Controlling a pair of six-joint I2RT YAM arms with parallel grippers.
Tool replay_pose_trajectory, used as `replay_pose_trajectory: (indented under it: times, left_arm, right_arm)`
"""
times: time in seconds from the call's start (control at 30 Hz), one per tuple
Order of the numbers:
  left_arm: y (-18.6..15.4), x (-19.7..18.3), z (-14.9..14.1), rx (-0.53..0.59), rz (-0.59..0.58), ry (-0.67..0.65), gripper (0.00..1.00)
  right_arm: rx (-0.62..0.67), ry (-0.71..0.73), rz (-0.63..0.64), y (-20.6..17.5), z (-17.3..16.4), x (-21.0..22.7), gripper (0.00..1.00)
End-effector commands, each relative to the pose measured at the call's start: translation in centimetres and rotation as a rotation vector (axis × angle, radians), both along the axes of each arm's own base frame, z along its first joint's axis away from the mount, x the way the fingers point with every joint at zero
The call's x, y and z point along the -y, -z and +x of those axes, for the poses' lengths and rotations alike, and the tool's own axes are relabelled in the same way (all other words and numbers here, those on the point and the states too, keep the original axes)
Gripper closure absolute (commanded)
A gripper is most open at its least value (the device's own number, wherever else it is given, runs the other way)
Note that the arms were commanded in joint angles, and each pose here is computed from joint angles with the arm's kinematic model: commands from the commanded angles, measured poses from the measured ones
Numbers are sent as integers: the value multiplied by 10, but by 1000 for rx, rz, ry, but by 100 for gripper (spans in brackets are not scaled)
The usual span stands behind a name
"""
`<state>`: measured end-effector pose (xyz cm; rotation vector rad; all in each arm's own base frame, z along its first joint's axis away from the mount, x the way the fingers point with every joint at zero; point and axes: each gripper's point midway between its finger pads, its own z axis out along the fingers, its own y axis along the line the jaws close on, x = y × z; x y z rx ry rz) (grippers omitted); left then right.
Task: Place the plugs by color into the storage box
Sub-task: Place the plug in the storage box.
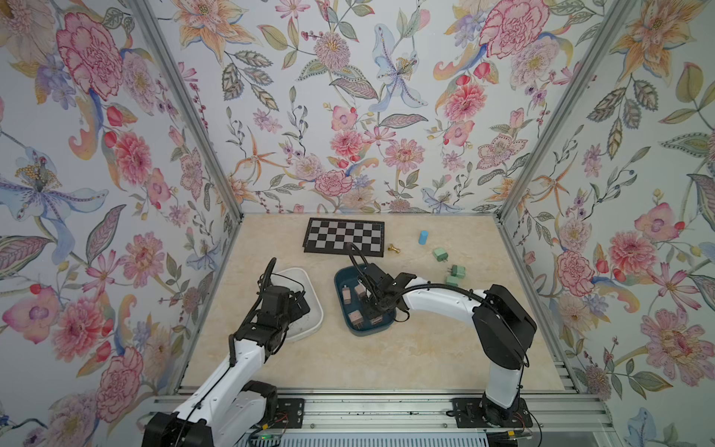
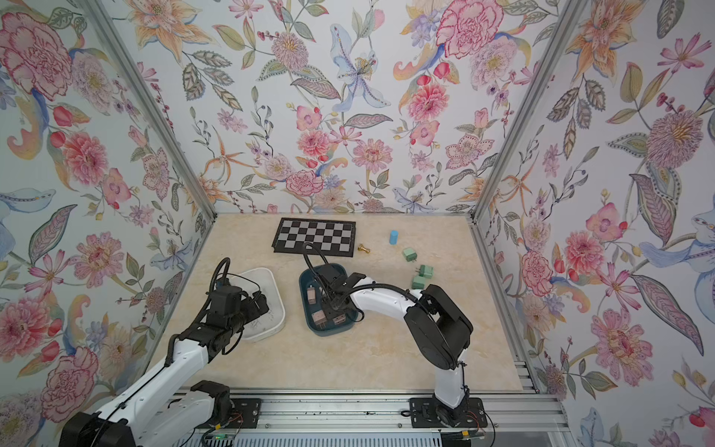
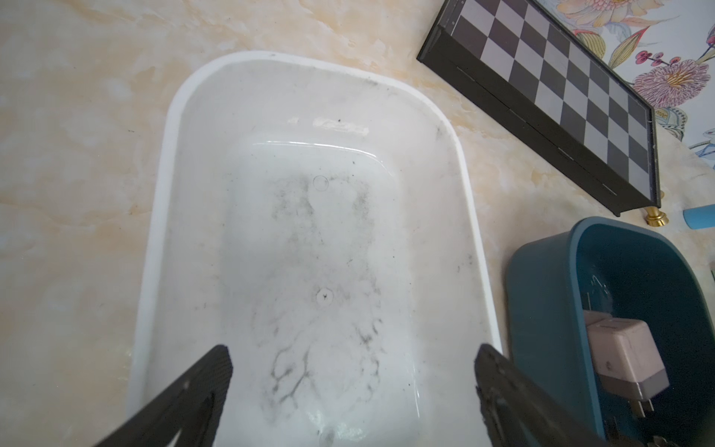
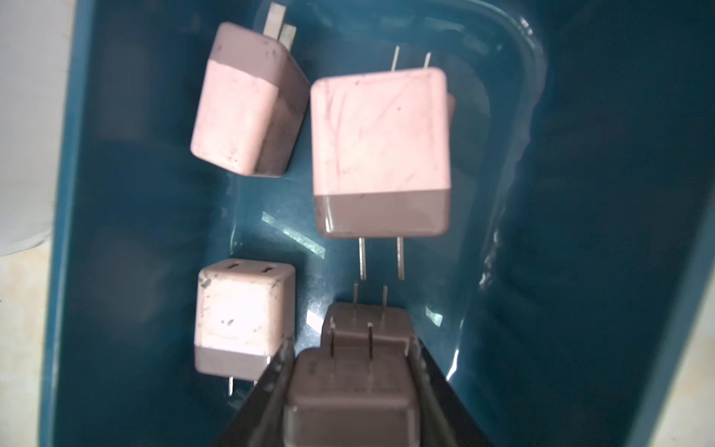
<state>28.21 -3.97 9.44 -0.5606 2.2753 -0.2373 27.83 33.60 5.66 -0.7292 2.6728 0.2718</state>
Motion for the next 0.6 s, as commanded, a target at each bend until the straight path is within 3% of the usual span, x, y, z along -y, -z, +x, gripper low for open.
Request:
replay_pose_trajectory:
  times: [0.0, 0.3, 0.43, 0.57]
  left_arm:
    - [6, 2, -5, -15, -4, 6, 0]
    - [8, 2, -6, -19, -4, 5, 1]
    - [7, 1, -6, -16, -5, 3, 0]
    - [7, 1, -6, -18, -2, 1, 1]
  right_arm:
    - [-11, 23, -52, 15, 0, 9, 64]
    - [-19, 17, -44, 14, -3, 7, 51]
    - [15, 29, 5, -10, 3, 7, 32]
    - [67, 58, 79, -48, 13, 14, 25]
